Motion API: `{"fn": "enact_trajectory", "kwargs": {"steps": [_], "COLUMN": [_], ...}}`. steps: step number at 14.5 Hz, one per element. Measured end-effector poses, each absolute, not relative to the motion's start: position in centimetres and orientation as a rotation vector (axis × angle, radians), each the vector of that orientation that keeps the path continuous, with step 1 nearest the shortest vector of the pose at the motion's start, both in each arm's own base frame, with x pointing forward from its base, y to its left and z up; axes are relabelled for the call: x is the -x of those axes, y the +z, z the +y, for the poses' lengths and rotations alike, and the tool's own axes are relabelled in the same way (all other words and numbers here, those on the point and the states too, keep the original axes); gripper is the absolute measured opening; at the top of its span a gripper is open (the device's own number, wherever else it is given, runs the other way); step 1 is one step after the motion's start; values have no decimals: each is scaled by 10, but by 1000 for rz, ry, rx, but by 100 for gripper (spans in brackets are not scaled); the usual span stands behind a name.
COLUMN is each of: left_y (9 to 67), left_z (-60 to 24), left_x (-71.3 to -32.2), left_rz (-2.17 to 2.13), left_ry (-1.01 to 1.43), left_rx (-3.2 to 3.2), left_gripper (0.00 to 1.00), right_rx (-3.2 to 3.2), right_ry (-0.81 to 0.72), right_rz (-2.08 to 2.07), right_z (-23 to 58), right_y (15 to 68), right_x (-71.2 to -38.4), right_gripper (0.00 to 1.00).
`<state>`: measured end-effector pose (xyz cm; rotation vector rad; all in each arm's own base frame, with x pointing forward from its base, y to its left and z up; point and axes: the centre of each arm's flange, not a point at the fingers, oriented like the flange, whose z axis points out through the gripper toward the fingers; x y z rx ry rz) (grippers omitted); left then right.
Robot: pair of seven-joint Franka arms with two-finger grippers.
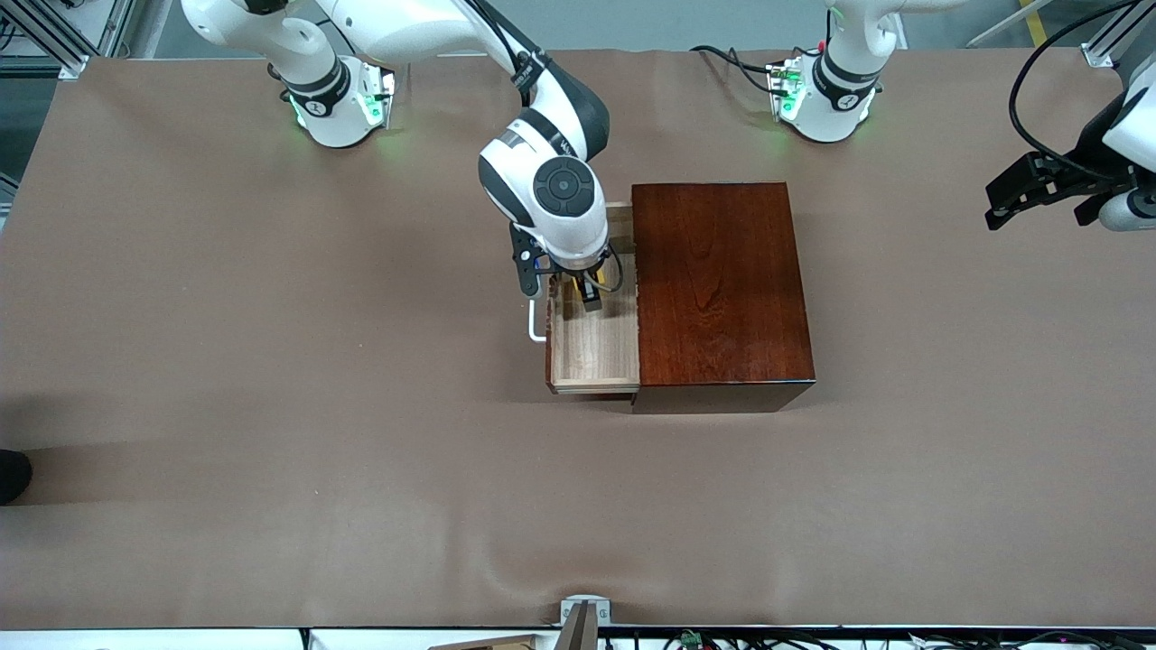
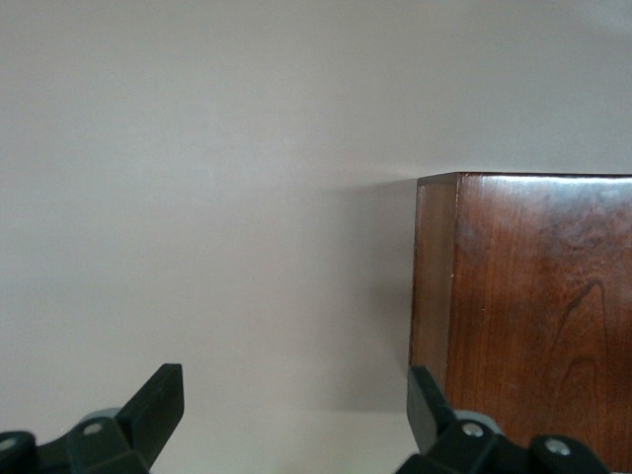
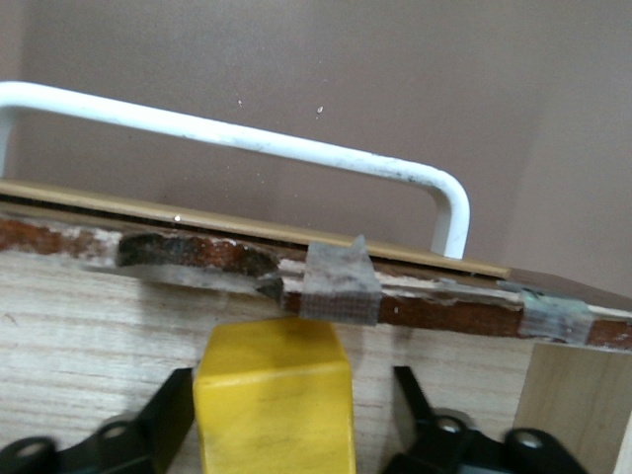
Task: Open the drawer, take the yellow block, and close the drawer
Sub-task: 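Lower the right gripper into the drawer and grasp the yellow block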
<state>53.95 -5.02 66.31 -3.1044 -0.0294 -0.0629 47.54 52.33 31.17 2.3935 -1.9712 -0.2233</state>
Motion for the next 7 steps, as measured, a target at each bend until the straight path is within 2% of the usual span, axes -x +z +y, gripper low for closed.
{"fn": "enact_trajectory", "kwargs": {"steps": [2,7], "left_y": [664,667], "left_z": [-50,-52], "left_x": [-539,-537], "left_rz": [-29,-25], "left_ry": [-65,-73], "left_rx": [3104,3104], "left_gripper": [100,100], "right_rx": [-2387,-2395], "right_ry": [-217,-213], "right_rz": [-1990,-2007], "right_z": [521,522], "right_y": [315,321], "right_x": [-479,-483], "right_gripper": [57,56]}}
